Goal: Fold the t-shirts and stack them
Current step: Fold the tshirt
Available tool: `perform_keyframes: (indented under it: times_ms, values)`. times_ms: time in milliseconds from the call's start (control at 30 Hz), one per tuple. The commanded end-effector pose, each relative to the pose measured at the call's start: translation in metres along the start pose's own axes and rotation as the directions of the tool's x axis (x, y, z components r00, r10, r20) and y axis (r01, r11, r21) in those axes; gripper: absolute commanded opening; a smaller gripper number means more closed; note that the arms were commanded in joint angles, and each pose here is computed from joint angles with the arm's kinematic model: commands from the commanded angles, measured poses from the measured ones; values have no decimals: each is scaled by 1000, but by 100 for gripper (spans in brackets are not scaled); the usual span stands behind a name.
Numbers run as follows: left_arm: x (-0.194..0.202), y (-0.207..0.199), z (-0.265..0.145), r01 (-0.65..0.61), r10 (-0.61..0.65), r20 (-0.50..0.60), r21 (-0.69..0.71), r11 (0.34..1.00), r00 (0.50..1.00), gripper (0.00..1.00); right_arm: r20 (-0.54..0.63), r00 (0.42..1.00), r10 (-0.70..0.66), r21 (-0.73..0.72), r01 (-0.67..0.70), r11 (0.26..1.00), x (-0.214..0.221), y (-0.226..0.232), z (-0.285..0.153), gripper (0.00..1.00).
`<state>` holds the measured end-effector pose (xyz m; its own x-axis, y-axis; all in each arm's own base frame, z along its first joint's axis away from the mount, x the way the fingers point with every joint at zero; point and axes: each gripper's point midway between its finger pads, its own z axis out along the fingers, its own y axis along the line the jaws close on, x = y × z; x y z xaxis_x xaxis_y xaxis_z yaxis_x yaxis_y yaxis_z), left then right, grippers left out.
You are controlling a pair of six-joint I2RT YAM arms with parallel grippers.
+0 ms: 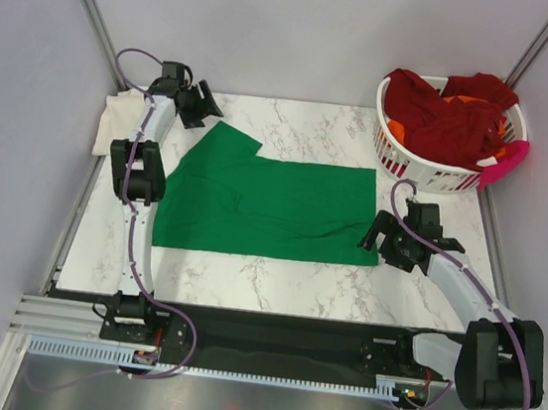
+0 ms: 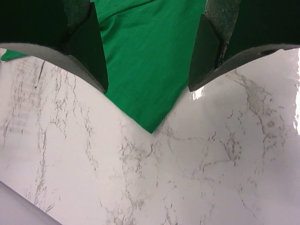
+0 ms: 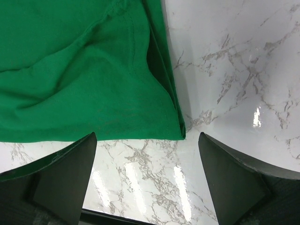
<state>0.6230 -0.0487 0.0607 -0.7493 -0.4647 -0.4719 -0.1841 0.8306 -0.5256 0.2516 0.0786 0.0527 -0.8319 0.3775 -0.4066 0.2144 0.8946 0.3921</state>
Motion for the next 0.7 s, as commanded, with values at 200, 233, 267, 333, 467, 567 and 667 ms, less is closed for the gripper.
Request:
perform_keyframes:
  times_ms: [200, 233, 267, 333, 467, 567, 667]
  values:
    - [-6, 10, 15, -50, 50, 11, 52, 997, 999, 77, 39, 999, -26, -26, 27, 999, -16, 7, 3, 98]
    - [0, 7, 17, -37, 38, -13, 87, 996, 999, 77, 35, 999, -25, -24, 26, 999, -15, 7, 4, 98]
    - [7, 7, 21, -8, 11, -37, 98, 995, 999, 76, 32, 999, -26, -20, 26, 999, -15, 6, 5, 98]
    - [20, 1, 23, 39, -26, -90, 144, 989, 996, 75, 29, 999, -27, -19, 27, 999, -16, 6, 7, 98]
    - [43, -4, 29, 92, -64, -163, 167, 982, 985, 74, 33, 999, -30, -23, 31, 999, -17, 8, 6, 98]
    - [51, -17, 29, 104, -63, -197, 206, 973, 978, 71, 34, 999, -31, -26, 32, 999, -17, 8, 6, 98]
    - [52, -18, 31, 101, -62, -193, 200, 975, 979, 64, 35, 999, -30, -30, 31, 999, -17, 9, 5, 98]
